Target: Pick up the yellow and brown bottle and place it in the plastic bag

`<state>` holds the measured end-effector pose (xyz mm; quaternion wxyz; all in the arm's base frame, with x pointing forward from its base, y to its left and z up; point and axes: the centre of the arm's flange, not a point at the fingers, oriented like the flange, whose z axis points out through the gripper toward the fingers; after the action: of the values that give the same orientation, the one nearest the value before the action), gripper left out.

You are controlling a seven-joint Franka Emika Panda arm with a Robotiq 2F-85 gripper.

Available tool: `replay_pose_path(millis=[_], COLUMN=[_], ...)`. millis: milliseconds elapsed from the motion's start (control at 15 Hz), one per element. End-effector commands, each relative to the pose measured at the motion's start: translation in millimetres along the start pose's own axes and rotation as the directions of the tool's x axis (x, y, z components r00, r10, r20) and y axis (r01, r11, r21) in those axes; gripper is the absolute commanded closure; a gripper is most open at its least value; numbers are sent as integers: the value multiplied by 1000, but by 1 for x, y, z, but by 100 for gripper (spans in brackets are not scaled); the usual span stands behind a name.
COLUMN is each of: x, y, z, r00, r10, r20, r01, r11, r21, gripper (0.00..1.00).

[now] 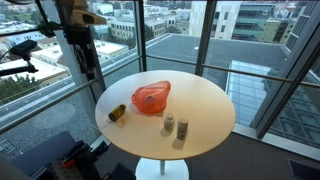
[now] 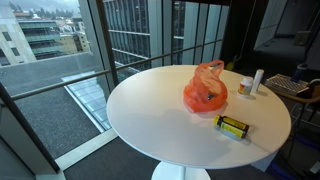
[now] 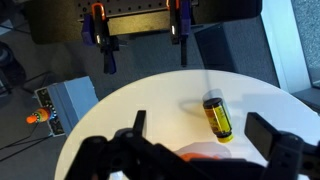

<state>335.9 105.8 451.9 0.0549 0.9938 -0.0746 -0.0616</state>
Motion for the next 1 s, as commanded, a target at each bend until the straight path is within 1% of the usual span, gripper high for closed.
replay_pose_path(millis=[0,67,200,533,667,933], x=[0,0,5,23,31,51], y=[0,0,-7,-24,-31,-43], z=[0,0,-2,-2,5,31], r00=[1000,1000,999,994,992,993], r10=[0,0,11,4,-1,0], r20=[0,0,-36,-113,-125,-119], r01=[0,0,-10,5,14,14], r11=[1000,1000,1000,997,995,993], r21=[0,0,24,77,98,117], gripper=[0,0,0,0,0,0])
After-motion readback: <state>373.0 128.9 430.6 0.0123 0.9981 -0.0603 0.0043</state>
